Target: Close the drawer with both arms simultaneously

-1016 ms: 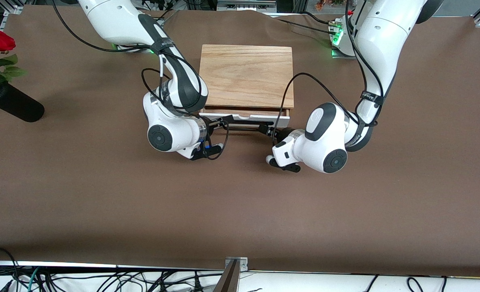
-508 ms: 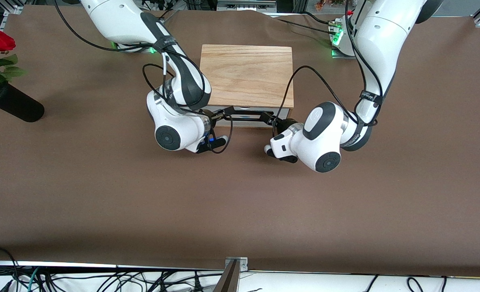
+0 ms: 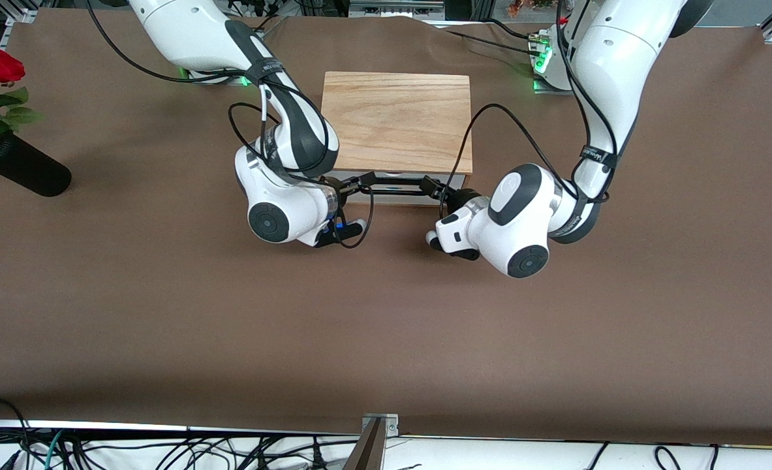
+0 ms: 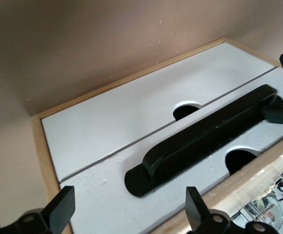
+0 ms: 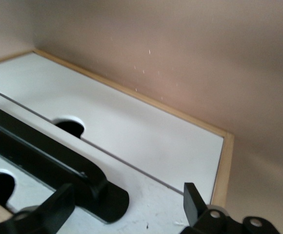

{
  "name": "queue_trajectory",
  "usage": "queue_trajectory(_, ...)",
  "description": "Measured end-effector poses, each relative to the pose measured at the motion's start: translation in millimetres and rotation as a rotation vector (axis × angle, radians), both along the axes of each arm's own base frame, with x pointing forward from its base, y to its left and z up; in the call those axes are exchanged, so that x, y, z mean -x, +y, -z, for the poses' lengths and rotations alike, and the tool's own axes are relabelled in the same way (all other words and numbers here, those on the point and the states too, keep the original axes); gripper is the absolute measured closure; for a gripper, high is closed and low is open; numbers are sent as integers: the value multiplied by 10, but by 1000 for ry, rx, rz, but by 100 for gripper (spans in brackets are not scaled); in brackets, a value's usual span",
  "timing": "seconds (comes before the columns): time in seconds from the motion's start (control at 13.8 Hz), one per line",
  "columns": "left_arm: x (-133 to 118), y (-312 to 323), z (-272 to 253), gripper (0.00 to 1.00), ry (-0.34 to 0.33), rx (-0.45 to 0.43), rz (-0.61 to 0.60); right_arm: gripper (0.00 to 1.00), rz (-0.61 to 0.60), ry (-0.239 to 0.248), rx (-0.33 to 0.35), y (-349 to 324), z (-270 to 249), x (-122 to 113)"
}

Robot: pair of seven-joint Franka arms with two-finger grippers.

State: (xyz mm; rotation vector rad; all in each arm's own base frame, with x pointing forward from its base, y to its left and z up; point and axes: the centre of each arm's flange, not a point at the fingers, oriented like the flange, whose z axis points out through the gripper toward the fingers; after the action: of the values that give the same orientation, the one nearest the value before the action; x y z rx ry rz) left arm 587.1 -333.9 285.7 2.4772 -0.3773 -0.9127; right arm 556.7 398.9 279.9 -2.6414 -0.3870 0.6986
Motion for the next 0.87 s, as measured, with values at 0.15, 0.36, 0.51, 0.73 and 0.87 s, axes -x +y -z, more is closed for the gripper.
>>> queue_trajectory(0.15, -142, 193, -277, 0, -50, 3, -30, 0, 24, -59, -27, -32, -229, -193)
queue_trajectory(0.36, -447, 759, -912, 0, -205, -52, -67, 0, 89, -161, -59, -393, -724, -638)
queue_trajectory(0.51, -559, 1160, -1390, 0, -327, -135, -75, 0, 104, -257, -5, -808, -1009, -916)
queue_trajectory(0.73, -570, 1588, -1949, 0, -485, -304, -47, 0, 119, -354, 104, -1337, -1371, -1139)
queue_trajectory(0.87, -518, 1780, -2337, 0, -568, -372, -48, 0, 171, -383, 146, -1763, -1572, -1268)
